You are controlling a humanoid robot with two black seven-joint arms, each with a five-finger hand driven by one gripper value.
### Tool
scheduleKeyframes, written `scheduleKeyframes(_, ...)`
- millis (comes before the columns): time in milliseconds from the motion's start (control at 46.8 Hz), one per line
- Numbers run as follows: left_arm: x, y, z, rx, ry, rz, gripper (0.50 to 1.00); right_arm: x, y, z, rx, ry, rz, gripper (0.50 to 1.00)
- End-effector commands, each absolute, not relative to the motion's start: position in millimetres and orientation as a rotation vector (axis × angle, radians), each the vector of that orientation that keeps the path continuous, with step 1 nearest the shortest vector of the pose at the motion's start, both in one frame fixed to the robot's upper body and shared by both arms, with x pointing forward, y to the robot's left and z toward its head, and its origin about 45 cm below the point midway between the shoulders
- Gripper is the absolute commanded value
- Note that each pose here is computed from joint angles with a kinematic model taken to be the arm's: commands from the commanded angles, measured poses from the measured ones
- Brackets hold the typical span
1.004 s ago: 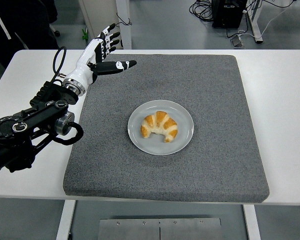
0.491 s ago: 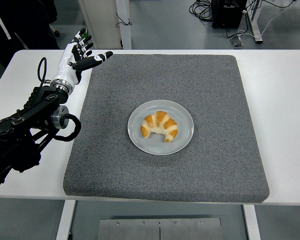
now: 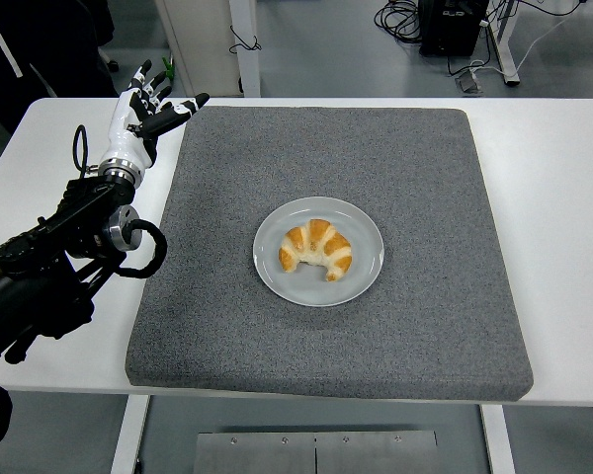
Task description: Place the bread on the plate
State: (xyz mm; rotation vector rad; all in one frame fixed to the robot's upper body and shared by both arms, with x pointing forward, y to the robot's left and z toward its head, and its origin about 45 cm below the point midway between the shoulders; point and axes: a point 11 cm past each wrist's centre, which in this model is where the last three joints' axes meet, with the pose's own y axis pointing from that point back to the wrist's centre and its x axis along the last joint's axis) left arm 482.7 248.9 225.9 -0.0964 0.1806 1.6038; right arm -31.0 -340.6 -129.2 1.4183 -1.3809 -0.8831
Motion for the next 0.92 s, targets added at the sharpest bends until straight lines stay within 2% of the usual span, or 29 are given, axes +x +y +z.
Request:
scheduleKeyframes(0, 485.2, 251.1, 223.4, -0.119, 0.207, 1.61, 0.966, -31.1, -340.6, -129.2, 1.418, -1.381, -0.883, 1.0)
scheduleKeyframes(513, 502.3, 256.1, 212.3, -0.313, 0.422, 1.567, 0.965, -29.1, -340.1, -129.2, 1.423, -1.383, -0.881, 1.0)
scheduleKeyframes(897, 510.4, 238.4, 230.8, -0.378, 0.429, 1.487, 0.965, -29.2, -340.1, -129.3, 1.422, -1.382, -0.882, 1.0)
